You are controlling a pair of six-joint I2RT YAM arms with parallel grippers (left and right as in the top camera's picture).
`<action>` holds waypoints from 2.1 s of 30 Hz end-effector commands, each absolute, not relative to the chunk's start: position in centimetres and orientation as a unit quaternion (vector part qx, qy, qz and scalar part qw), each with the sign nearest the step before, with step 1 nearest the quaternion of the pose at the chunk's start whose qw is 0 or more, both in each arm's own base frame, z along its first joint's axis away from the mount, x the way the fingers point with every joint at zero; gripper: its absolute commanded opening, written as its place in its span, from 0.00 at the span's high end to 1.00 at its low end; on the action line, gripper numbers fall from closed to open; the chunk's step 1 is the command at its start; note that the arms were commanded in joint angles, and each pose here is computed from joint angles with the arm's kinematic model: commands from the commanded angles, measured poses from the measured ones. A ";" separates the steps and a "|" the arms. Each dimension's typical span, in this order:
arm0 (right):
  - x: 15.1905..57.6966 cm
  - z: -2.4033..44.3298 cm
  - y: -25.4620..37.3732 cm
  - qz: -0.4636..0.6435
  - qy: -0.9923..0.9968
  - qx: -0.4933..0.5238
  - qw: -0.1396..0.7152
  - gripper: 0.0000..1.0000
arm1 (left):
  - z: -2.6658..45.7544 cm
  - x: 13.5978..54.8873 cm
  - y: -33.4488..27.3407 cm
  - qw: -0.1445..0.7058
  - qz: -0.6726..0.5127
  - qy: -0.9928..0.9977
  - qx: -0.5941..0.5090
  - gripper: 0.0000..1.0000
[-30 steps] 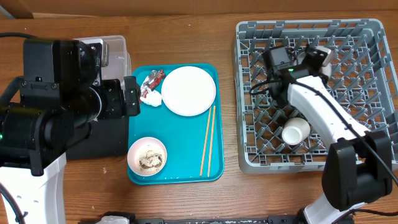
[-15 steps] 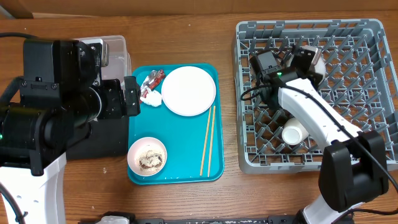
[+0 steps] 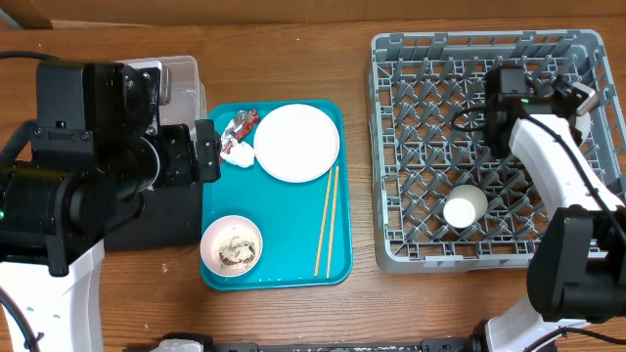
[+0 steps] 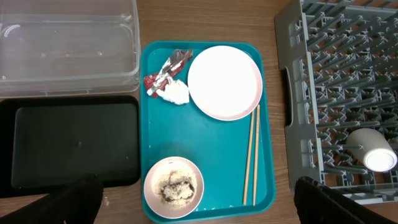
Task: Sort waste into correct bins and load items into the dishwasher
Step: 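Lower the bowl onto the rack pegs and open the right gripper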
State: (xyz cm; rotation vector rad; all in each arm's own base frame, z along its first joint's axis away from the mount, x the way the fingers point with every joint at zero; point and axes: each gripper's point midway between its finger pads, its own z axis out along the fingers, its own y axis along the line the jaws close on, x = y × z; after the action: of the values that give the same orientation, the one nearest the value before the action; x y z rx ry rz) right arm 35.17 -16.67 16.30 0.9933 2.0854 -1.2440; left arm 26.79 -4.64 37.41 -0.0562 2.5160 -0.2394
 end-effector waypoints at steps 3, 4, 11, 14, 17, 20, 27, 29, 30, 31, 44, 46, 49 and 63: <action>36.1 14.8 -14.3 -0.414 0.801 0.352 0.250 0.96 | 37.5 26.9 -4.5 0.304 -0.090 0.948 -0.032 0.00; 36.3 14.8 -13.8 -0.412 0.804 0.346 0.253 0.96 | 37.5 26.9 -4.5 0.304 -0.090 0.948 -0.032 0.00; 37.1 14.7 -10.0 -0.405 0.822 0.299 0.265 0.96 | 37.5 26.9 -4.5 0.304 -0.090 0.948 -0.032 0.00; 37.2 14.7 -9.3 -0.406 0.825 0.288 0.268 0.96 | 37.5 26.9 -4.5 0.304 -0.090 0.948 -0.032 0.00; 37.0 14.4 -8.8 -0.402 0.829 0.286 0.265 0.96 | 37.5 26.9 -4.5 0.304 -0.090 0.948 -0.032 0.00; 36.8 13.9 -8.4 -0.402 0.833 0.277 0.260 0.96 | 37.5 26.9 -4.5 0.304 -0.090 0.948 -0.032 0.00; 36.5 13.2 -6.4 -0.400 0.840 0.252 0.265 0.96 | 37.5 26.9 -4.5 0.304 -0.090 0.948 -0.032 0.00; 36.7 13.8 -6.1 -0.415 0.832 0.242 0.278 0.96 | 37.5 26.9 -4.5 0.304 -0.090 0.948 -0.032 0.00; 36.8 14.2 -5.9 -0.424 0.827 0.236 0.284 0.96 | 37.5 26.9 -4.5 0.304 -0.090 0.948 -0.032 0.00; 36.8 14.4 -5.8 -0.429 0.824 0.232 0.289 0.96 | 37.5 26.9 -4.5 0.304 -0.090 0.948 -0.032 0.00; 37.0 15.6 -1.4 -0.443 0.819 0.165 0.325 0.59 | 37.5 26.9 -4.5 0.304 -0.090 0.948 -0.032 0.00; 36.9 15.6 -0.7 -0.442 0.821 0.155 0.326 0.59 | 37.5 26.9 -4.5 0.304 -0.090 0.948 -0.031 0.00; 36.8 15.6 0.5 -0.438 0.824 0.139 0.331 0.59 | 37.5 26.9 -4.5 0.304 -0.090 0.948 -0.032 0.00; 36.9 16.8 3.2 -0.434 0.816 0.111 0.366 0.60 | 37.5 26.9 -4.5 0.304 -0.090 0.948 -0.031 0.00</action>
State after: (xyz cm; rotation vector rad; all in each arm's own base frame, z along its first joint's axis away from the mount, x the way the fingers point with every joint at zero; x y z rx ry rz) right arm 36.70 3.46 15.82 0.2739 2.1483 -1.0956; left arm 26.79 -4.64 37.41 -0.0567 2.5160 -0.2396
